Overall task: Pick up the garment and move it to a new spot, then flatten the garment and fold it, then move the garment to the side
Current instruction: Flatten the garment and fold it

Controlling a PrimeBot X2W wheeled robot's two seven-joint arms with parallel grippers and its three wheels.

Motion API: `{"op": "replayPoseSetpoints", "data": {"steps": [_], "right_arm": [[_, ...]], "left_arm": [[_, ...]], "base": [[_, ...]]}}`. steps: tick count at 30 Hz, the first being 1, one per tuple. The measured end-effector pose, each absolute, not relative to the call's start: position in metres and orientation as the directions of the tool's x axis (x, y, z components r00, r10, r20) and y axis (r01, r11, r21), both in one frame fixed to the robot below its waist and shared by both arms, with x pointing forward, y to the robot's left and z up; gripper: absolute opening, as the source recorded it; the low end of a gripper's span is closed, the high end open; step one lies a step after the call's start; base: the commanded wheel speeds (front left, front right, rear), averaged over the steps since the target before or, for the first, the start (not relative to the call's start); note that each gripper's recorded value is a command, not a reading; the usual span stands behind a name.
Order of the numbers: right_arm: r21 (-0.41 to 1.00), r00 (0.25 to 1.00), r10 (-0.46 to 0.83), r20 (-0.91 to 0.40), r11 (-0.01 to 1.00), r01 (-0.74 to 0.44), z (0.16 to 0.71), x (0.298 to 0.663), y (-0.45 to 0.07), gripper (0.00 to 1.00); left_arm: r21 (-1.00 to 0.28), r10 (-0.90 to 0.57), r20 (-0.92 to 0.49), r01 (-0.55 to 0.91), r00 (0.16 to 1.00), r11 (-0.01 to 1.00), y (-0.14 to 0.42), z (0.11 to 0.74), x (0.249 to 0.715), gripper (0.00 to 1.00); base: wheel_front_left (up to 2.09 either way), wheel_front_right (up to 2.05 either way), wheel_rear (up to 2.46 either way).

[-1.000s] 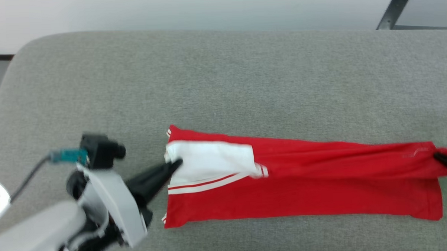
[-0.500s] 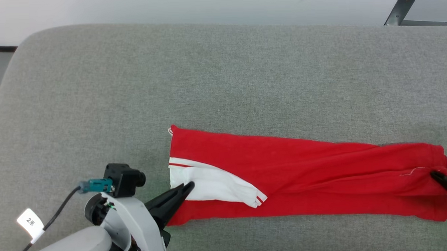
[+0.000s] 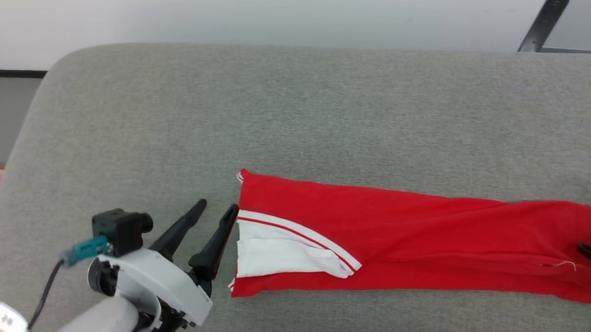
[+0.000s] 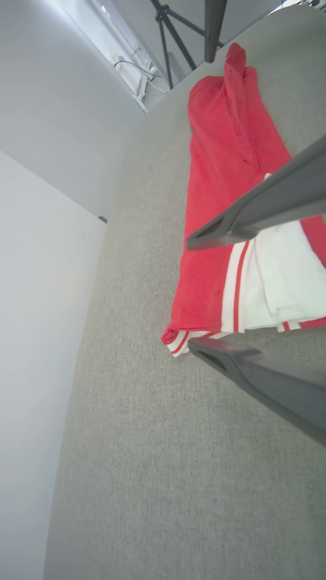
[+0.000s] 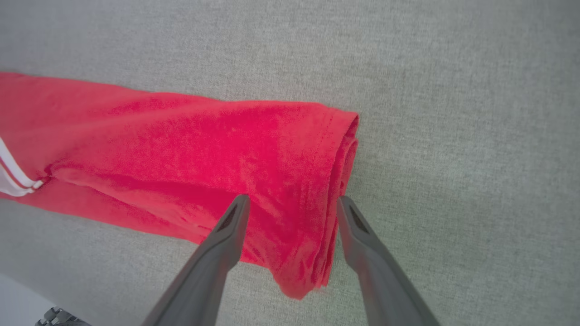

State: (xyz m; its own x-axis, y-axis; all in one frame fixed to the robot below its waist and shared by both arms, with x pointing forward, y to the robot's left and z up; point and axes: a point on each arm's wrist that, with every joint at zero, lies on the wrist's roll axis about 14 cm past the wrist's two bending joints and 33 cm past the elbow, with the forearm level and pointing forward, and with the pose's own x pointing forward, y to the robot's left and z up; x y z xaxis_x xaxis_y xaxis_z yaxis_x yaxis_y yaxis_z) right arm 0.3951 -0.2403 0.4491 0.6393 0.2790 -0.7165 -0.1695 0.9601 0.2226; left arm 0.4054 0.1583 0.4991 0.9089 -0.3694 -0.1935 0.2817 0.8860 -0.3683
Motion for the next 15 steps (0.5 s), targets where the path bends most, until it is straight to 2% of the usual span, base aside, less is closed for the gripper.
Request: {"op": "replayPoseSetpoints", "data": {"steps": [7, 15], "right_arm": [[0.218, 0.579, 0.252, -0.776, 0.967, -0.130, 0.446, 0.393, -0.255, 1.00], [0.202, 0.502, 0.217, -0.837, 0.976, -0.086, 0.434, 0.404, -0.260, 1.00]], "left_arm": [[-0.327, -0.179, -0.147, 0.123, 0.973, 0.937, 0.184, 0.492, 0.388, 1.00], [-0.274, -0.005, -0.105, -0.024, 0.994, 0.961, 0.215, 0.485, 0.367, 1.00]], "base": [[0.00, 0.00, 0.00], [0.00, 0.00, 0.00]]}}
